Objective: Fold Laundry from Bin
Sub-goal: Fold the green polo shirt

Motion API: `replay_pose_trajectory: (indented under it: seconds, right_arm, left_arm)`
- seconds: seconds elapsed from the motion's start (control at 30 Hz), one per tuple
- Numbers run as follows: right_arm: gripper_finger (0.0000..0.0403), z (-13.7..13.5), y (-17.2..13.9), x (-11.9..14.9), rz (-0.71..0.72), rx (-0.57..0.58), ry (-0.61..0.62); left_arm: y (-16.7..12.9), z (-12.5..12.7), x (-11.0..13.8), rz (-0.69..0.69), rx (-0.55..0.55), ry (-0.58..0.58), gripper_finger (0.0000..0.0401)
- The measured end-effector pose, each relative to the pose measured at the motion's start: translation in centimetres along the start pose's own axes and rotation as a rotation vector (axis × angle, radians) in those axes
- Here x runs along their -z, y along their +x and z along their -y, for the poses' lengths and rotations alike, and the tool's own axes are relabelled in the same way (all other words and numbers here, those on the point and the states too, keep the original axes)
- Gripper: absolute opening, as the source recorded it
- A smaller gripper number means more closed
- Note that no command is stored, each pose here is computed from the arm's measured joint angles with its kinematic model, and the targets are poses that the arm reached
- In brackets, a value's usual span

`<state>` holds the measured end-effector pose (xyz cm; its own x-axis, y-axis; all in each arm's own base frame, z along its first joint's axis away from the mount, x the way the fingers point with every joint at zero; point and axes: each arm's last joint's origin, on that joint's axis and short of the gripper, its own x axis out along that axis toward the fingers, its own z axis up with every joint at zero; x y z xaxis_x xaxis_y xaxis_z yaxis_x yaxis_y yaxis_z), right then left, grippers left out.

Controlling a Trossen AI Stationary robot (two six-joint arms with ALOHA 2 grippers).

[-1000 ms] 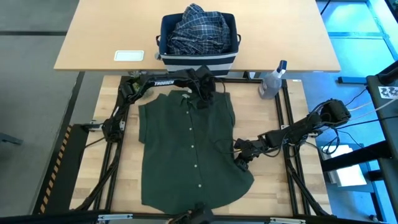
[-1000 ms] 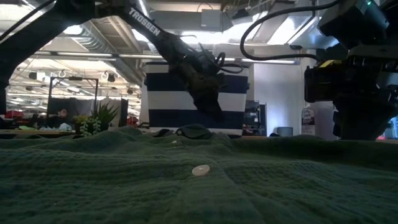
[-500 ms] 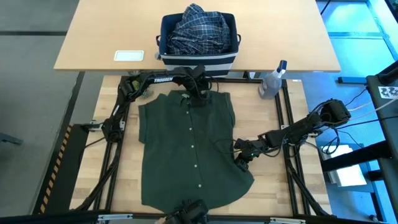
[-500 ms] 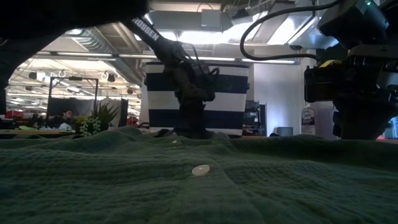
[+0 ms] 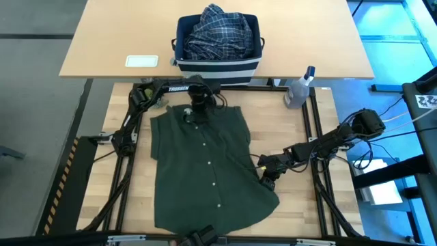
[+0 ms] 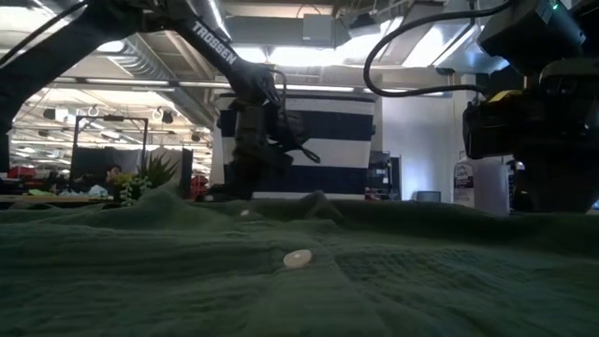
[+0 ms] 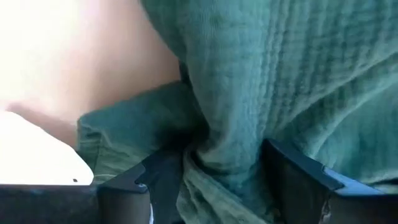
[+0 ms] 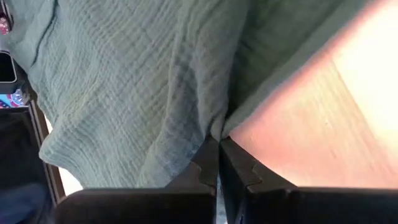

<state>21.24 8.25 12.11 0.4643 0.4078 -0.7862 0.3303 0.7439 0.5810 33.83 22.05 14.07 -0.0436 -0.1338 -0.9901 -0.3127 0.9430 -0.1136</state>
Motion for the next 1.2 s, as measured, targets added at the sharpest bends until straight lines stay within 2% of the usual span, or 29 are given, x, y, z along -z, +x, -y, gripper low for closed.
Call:
replay_pose_trajectory:
  seconds: [0.2,0.37,0.57,0.77,0.97,1.2]
  right_arm:
    - [0.0001,0.0,0.0,0.1,-0.016,-0.008,0.012]
    - [0.0001,0.2,0.0,0.2,-0.033,0.008,0.012]
    - [0.0001,0.2,0.0,0.2,-0.032,0.010,-0.002]
    - [0.0001,0.2,0.0,0.2,-0.027,0.012,-0.005]
    - [0.0001,0.2,0.0,0.1,-0.019,0.015,-0.005]
    - [0.0001,0.2,0.0,0.1,-0.016,0.013,-0.001]
  left_arm:
    - [1.1,1.7,0.9,-0.076,0.011,0.030,0.0213]
    - [0.0,2.6,0.9,-0.045,-0.011,0.056,0.0213]
    - [-5.4,3.4,1.5,0.139,-0.071,0.077,0.0213]
    - [-7.6,3.3,0.4,0.359,-0.141,0.148,0.0213]
    - [-5.2,2.6,-1.9,0.430,-0.124,0.202,0.0213]
    - [-2.3,0.0,-3.2,0.436,-0.135,0.134,0.0213]
